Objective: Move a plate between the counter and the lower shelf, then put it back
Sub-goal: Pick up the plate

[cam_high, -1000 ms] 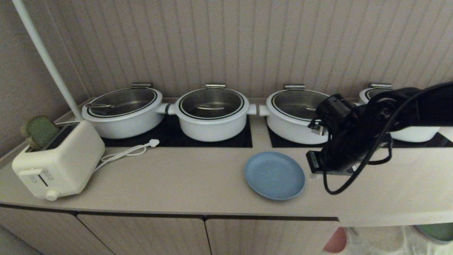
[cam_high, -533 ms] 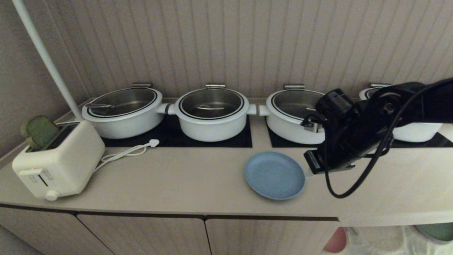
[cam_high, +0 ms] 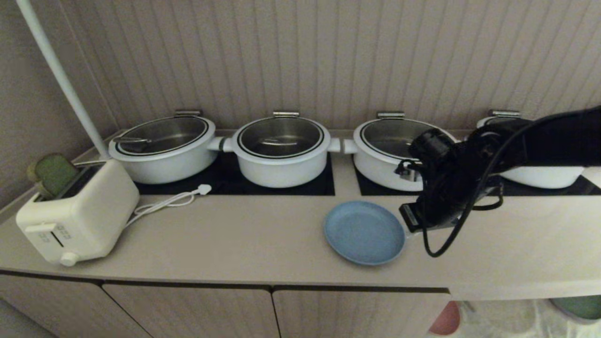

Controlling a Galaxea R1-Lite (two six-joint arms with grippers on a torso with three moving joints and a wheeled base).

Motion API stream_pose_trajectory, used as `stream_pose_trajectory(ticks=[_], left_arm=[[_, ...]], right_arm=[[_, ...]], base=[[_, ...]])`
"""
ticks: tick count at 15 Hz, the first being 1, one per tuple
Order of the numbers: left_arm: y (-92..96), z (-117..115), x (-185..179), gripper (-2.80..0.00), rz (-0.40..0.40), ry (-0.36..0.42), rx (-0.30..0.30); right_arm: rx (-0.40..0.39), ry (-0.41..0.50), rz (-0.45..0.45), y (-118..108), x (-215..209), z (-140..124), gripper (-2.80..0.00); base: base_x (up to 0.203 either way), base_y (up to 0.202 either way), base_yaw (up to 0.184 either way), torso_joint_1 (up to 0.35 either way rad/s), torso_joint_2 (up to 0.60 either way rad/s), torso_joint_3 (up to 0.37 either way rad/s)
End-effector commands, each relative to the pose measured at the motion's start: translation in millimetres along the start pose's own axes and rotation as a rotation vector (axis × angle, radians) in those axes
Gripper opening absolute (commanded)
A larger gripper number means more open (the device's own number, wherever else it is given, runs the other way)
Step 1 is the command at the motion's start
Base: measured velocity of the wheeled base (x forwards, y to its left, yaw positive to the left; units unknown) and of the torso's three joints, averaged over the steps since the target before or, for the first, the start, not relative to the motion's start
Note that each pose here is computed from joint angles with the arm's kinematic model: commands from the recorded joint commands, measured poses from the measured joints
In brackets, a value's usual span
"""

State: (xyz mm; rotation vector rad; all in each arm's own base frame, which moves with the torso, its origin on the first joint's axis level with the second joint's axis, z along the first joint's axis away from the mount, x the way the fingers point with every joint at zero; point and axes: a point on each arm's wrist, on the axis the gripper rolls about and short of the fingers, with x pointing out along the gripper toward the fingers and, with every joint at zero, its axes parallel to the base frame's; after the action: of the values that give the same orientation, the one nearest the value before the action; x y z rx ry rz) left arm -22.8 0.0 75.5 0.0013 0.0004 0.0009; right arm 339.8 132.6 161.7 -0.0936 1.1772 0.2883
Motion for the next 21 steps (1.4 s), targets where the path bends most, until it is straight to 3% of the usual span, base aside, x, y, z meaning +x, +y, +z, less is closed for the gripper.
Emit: stream_pose_trajectory(ticks=[1, 15, 16, 21], left_arm=[[0.0, 0.0, 0.0, -2.80, 0.001, 0.000, -0.001], [0.0, 0.0, 0.0, -2.80, 0.001, 0.000, 0.000], [0.0, 0.0, 0.0, -2.80, 0.001, 0.000, 0.000], [0.0, 0.0, 0.0, -2.80, 0.001, 0.000, 0.000]], right_arm=[[0.004, 0.011, -0.001, -0.1, 10.3, 5.7, -2.80], [0.042, 0.030, -0.019, -15.4, 30.4, 17.7, -2.80], [0.042, 0.034, -0.019, -15.4, 31.8, 17.5, 0.00], [0.043, 0.046, -0.022, -15.7, 35.9, 17.0, 0.00]], base=[[0.000, 0.000, 0.000, 0.000, 0.00, 0.000], [0.000, 0.000, 0.000, 0.000, 0.00, 0.000], [0.000, 0.000, 0.000, 0.000, 0.00, 0.000], [0.000, 0.000, 0.000, 0.000, 0.00, 0.000]])
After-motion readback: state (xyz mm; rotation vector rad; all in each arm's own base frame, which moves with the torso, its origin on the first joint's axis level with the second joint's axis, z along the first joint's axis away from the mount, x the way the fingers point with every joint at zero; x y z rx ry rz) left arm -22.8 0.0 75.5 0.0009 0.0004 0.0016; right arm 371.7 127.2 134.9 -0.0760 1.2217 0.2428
